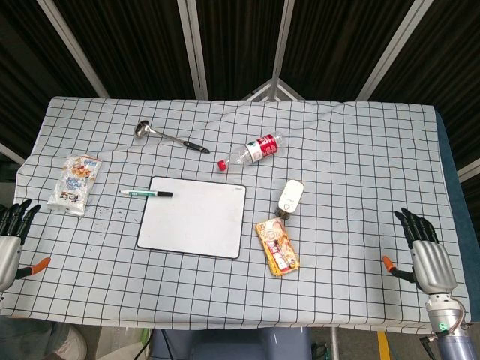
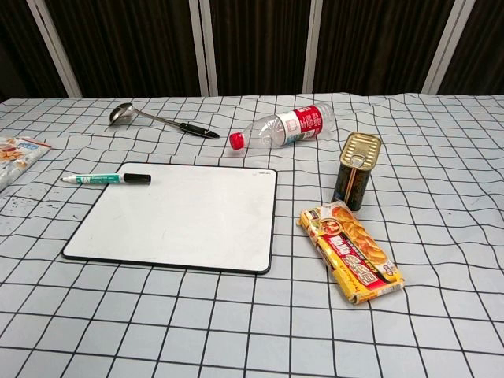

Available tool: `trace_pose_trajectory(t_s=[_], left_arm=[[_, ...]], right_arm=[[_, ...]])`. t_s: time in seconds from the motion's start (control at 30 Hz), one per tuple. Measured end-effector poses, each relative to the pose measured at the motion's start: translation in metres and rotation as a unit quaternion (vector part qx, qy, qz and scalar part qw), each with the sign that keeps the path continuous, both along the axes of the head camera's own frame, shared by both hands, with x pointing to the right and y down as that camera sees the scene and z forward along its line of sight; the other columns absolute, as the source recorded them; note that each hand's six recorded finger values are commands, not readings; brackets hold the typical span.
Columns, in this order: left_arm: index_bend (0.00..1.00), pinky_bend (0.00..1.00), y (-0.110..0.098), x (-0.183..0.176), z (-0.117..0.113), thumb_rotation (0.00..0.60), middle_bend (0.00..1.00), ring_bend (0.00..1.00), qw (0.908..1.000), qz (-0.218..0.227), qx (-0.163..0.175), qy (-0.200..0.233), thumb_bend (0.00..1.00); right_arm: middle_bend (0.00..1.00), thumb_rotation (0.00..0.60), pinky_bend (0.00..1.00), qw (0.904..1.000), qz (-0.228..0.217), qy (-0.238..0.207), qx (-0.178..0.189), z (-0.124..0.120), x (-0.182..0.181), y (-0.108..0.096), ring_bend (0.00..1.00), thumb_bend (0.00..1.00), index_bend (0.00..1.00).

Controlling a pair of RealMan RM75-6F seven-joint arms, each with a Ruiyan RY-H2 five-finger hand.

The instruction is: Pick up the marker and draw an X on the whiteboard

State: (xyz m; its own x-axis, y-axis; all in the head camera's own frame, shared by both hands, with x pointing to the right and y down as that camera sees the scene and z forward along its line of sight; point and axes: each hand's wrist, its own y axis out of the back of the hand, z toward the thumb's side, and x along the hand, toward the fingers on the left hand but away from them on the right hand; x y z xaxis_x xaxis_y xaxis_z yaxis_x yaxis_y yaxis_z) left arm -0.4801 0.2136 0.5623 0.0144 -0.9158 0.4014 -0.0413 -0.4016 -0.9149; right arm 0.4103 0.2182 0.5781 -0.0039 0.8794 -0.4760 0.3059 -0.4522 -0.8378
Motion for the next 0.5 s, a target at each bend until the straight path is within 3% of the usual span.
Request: trace_pose_trajectory(t_s=[0.5], left_arm=[[0.0,0.0,0.0005,0.0022,0.0037,0.6,0.0,0.0,1.0,0.003,-0.009,-0.001,0.1]], right_arm=[[0.0,0.6,0.0,1.0,0.002,-0.002,0.003,-0.0021,0.0015,0.0011,0.0,0.31,0.0]])
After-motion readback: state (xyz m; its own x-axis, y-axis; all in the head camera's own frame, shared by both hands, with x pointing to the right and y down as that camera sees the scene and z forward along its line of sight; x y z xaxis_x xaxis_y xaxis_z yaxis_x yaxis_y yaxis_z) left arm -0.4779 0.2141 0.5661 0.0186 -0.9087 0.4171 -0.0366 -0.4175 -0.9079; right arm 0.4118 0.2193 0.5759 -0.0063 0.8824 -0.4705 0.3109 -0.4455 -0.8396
